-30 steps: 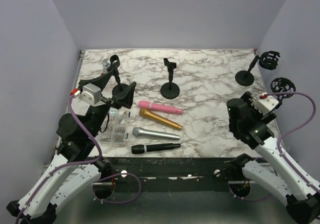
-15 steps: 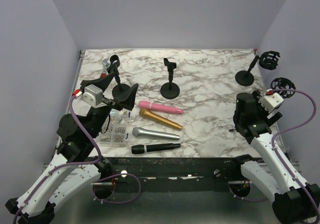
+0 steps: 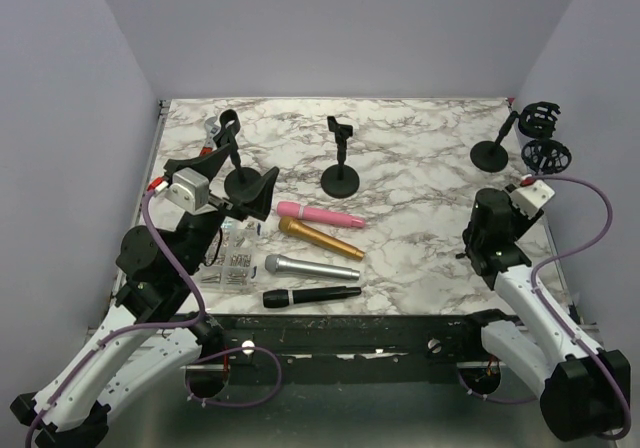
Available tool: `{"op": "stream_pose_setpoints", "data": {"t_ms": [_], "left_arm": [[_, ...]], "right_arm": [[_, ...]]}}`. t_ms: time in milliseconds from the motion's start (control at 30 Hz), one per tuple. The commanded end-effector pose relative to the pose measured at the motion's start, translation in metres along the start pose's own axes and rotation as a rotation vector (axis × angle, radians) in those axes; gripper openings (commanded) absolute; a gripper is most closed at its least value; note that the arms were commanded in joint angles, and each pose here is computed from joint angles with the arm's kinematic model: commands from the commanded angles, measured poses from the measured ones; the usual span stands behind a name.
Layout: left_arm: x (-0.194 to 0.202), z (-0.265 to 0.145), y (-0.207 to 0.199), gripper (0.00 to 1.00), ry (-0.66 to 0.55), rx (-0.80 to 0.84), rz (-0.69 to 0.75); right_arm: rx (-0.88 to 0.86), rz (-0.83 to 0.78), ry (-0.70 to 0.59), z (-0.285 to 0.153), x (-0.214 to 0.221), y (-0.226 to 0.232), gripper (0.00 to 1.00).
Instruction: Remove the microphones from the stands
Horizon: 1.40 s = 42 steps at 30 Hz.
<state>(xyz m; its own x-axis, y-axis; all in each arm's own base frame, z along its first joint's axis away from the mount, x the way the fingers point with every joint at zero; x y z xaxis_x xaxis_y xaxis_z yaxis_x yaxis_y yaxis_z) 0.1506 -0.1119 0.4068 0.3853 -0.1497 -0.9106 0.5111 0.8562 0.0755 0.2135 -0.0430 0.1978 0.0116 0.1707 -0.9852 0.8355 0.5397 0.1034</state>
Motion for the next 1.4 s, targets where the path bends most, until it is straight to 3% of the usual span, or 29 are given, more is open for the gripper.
{"op": "stream_pose_setpoints", "data": {"t_ms": [0, 167, 300, 367, 533, 733, 933, 1233, 1367], "left_arm": [[-0.005, 0.003, 0.0, 0.99, -0.005, -0.002, 0.001], [-0.004, 0.004, -0.001, 0.99, -0.003, -0.001, -0.001], [-0.002, 0.005, -0.001, 0.99, 0.003, 0.002, -0.001], [-0.001, 0.006, -0.001, 0.99, 0.009, 0.001, 0.001], [-0.001, 0.006, -0.002, 0.99, 0.01, 0.006, -0.001], [0.001, 0.007, -0.001, 0.98, 0.017, 0.0, 0.004], [0.003, 0.009, -0.003, 0.99, 0.029, 0.01, 0.004], [0.006, 0.011, -0.002, 0.99, 0.04, 0.0, 0.018], [0.009, 0.013, -0.003, 0.99, 0.051, 0.005, 0.017]], "right_arm": [[-0.103, 0.05, 0.009, 0.002, 0.002, 0.016, 0.4], [-0.313, 0.067, 0.022, -0.003, 0.002, 0.034, 0.22], [-0.396, 0.149, -0.003, -0.007, 0.001, 0.039, 0.14], [-0.488, 0.163, -0.005, -0.011, 0.001, 0.047, 0.13], [-0.917, 0.115, 0.003, -0.028, 0.009, 0.092, 0.08], [-1.106, 0.118, -0.011, -0.024, 0.008, 0.149, 0.05], [-1.136, 0.156, -0.025, -0.006, -0.002, 0.204, 0.03], [-0.996, 0.155, 0.04, 0.01, 0.023, 0.236, 0.09], [-0.965, 0.127, 0.092, 0.003, 0.031, 0.232, 0.39]]}}
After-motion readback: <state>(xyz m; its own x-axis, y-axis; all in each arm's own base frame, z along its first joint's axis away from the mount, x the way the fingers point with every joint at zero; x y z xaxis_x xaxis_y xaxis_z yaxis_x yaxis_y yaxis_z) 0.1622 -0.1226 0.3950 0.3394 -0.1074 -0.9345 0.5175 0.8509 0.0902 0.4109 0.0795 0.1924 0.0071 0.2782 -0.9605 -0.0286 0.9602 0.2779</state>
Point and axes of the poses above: each gripper's point midway between its finger pads, its own z axis out along the fingers, its own y axis along the line the jaws close on, x = y × z, the point moved 8 cm from there along -z, back along the fingers, and after that the axes turned 7 degrees about z, right-handed, at the moved point
